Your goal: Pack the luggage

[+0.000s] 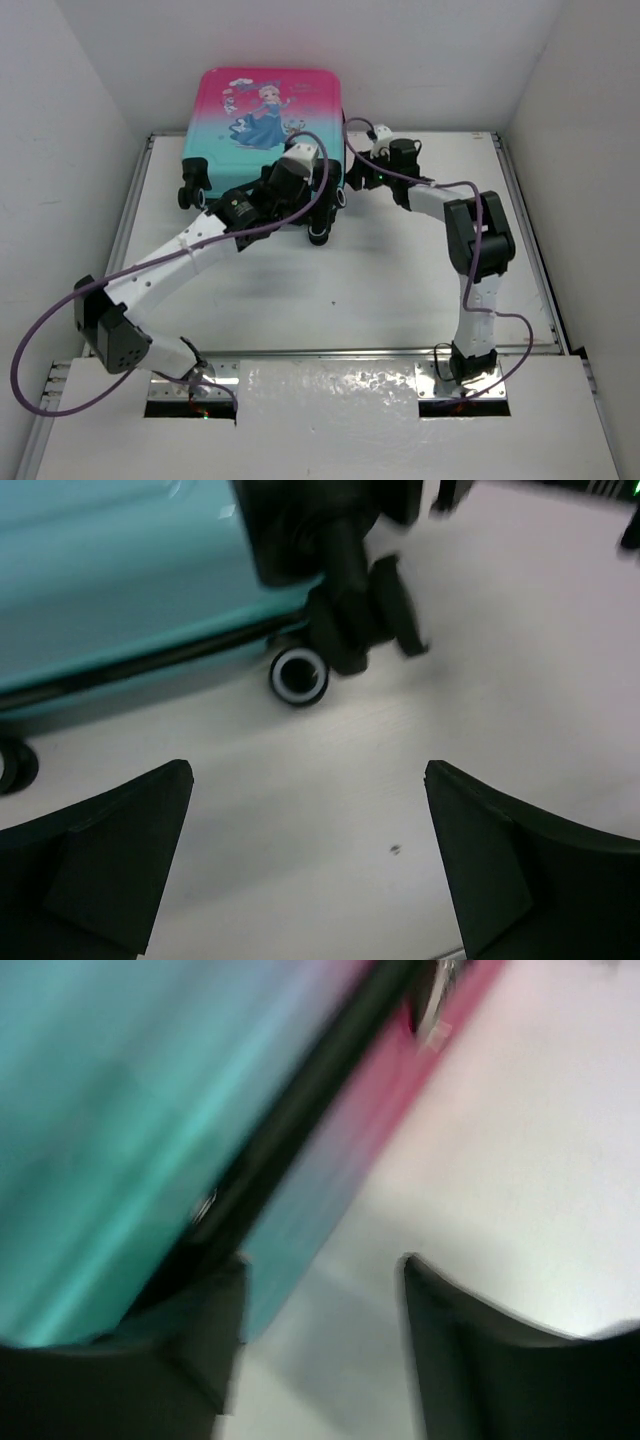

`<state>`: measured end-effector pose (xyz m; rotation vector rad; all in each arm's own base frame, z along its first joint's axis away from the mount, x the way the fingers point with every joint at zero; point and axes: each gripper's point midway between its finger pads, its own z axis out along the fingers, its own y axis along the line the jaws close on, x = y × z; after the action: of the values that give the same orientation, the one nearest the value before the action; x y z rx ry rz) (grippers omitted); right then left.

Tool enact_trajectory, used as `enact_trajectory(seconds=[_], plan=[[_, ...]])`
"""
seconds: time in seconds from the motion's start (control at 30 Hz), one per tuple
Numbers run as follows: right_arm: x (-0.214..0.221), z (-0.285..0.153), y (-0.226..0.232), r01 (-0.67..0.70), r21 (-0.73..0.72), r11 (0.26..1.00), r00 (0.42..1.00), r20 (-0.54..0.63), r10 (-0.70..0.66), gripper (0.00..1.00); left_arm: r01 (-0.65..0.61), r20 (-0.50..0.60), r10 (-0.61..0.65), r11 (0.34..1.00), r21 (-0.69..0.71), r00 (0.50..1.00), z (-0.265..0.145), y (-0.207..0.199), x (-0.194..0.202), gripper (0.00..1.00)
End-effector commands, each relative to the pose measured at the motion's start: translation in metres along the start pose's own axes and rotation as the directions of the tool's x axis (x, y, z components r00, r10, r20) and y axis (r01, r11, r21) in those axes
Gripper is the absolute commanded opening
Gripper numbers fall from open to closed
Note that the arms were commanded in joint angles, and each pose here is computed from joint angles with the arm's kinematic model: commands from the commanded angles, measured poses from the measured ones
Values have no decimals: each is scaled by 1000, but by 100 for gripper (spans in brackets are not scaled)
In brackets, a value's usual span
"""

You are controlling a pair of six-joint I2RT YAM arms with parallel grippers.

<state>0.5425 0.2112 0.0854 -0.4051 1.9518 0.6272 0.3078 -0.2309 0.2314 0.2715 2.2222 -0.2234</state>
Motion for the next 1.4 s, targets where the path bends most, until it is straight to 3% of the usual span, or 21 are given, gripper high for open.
enact_trajectory(seconds=[0.0, 0.03, 0.1, 0.13, 0.2, 0.43, 0.5, 0.53, 0.6, 0.77, 0.93, 1.07, 1.13, 1.27, 1.3, 1.37], plan=[[-19, -44, 4, -95, 97, 991, 994, 70, 89, 67, 27, 71, -34, 996, 89, 997, 16, -34, -48, 100], [-29, -60, 11, -125, 104, 987, 989, 95, 115, 75, 19, 65, -25, 996, 90, 998, 20, -37, -51, 100], [2, -79, 11, -166, 155, 974, 986, 40, 161, 93, 4, 41, -5, 1000, 21, 999, 36, -33, -55, 100], [-3, -95, 10, -179, 188, 966, 984, 60, 171, 99, -16, 0, 16, 1000, -15, 1000, 53, -30, -45, 100], [21, -113, 8, -210, 219, 953, 977, 29, 209, 99, -32, -17, 31, 999, -43, 999, 62, -30, -48, 100], [37, -187, 2, -335, 267, 903, 942, 101, 320, 99, -17, -140, -3, 990, -138, 990, 122, -18, -14, 98], [29, -206, 12, -309, 259, 915, 950, 119, 287, 99, -29, -152, 5, 987, -158, 988, 131, -13, -9, 81], [20, -216, 19, -294, 240, 925, 953, 144, 265, 99, -35, -155, 11, 988, -152, 988, 141, -16, -7, 51], [18, -227, 25, -276, 240, 931, 958, 148, 246, 99, -52, -167, 33, 993, -108, 985, 148, -25, -6, 0], [22, -264, 19, -233, 346, 909, 968, 168, 184, 99, -131, -146, 144, 986, 100, 979, 130, -100, 14, 0], [48, -264, 22, -210, 339, 917, 978, 82, 194, 99, -98, -123, 119, 981, 169, 985, 68, -94, 74, 0], [69, -255, 30, -203, 278, 939, 979, 35, 202, 99, -53, -117, 69, 990, 130, 991, 17, -47, 109, 0], [76, -245, 51, -179, 145, 973, 984, 7, 180, 98, -17, -87, 26, 994, 103, 996, -17, -18, 116, 0], [97, -221, 91, 2, 42, 999, 992, -125, 3, 97, 73, 33, -74, 997, 30, 997, -75, 26, 92, 0], [98, -217, 99, 29, 24, 999, 991, -134, -26, 96, 110, 113, -111, 994, 12, 987, -93, 39, 73, 0], [102, -207, 121, 106, -15, 994, 987, -121, -107, 96, 112, 142, -105, 993, -38, 984, -105, 55, 67, 0]])
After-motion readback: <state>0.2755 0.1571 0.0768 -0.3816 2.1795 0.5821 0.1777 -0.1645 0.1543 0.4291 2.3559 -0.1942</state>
